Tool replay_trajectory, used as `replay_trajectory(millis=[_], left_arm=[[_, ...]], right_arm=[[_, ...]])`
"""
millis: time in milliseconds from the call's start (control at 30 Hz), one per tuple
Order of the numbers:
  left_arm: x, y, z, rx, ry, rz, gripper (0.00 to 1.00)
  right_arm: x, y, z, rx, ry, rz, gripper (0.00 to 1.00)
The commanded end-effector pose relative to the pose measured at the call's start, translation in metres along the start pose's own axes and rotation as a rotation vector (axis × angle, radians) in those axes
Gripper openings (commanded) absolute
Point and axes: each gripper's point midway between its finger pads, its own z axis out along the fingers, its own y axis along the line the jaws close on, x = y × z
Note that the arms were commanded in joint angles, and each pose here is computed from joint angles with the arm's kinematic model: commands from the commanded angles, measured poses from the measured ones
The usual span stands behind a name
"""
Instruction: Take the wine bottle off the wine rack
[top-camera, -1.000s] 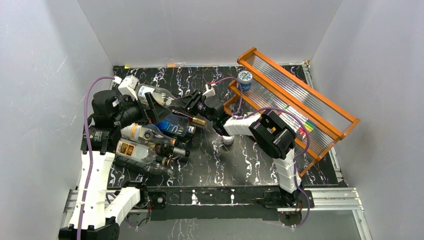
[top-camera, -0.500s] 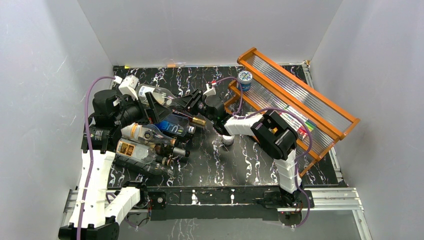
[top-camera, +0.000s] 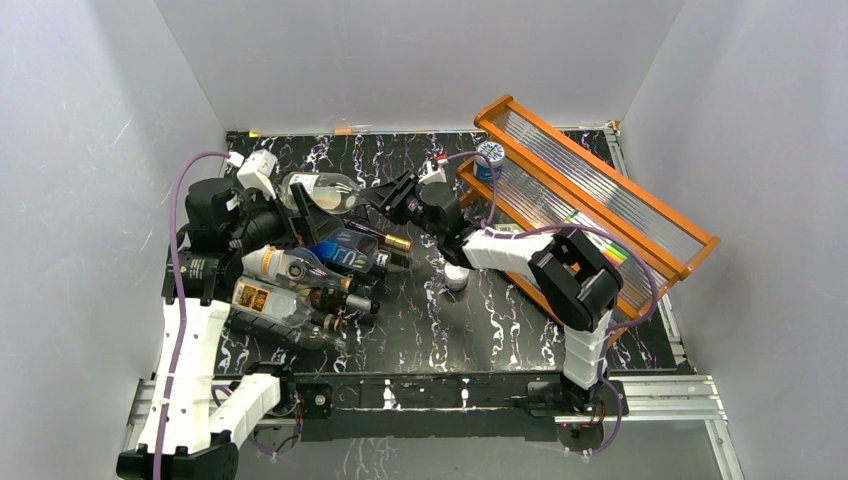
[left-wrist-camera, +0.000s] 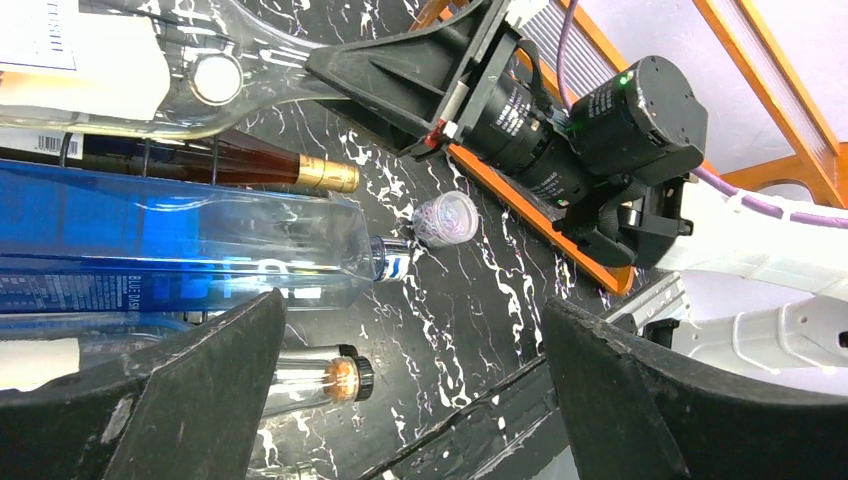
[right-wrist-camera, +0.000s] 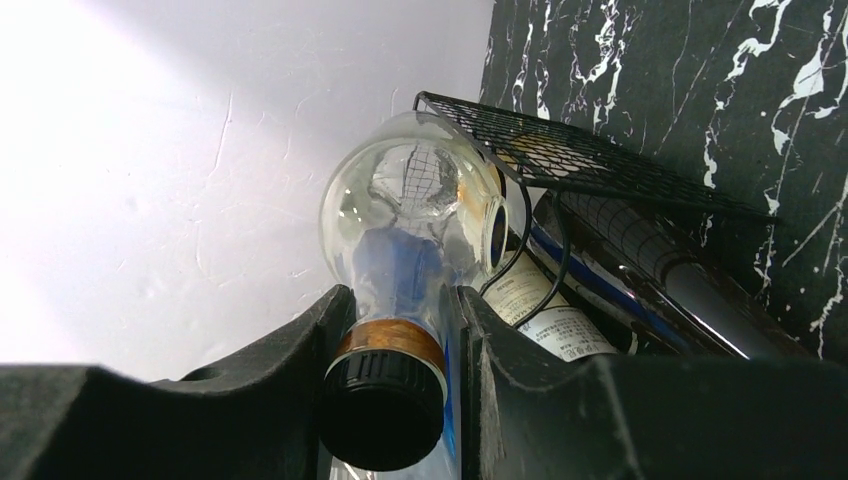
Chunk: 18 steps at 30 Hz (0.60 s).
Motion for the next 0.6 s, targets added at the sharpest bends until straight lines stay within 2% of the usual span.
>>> replay_trajectory(millis=[0, 200, 433, 567], left_arm=[[-0.011, -0.010, -0.007, 0.014, -0.027, 0.025, 0.98], [-0.014, -0.009, -0.007, 0.005, -0.035, 0.023, 0.98], [-0.020, -0.009, -0.008, -0.012, -0.053, 0.022, 0.98], [-0.023, -0.007, -0.008, -0.023, -0.058, 0.021, 0.98]], right_arm=[[-0.037, 0.091, -0.024, -0.222, -0.094, 0.025, 0.00], [-0.044, 0.105, -0.032, -0.220, -0.106, -0.064, 0.00], [-0.062, 0.122, -0.033, -0.114, -0.133, -0.247, 0.00], [-0.064, 0.128, -0.030, -0.066, -0.107, -0.326, 0.00]])
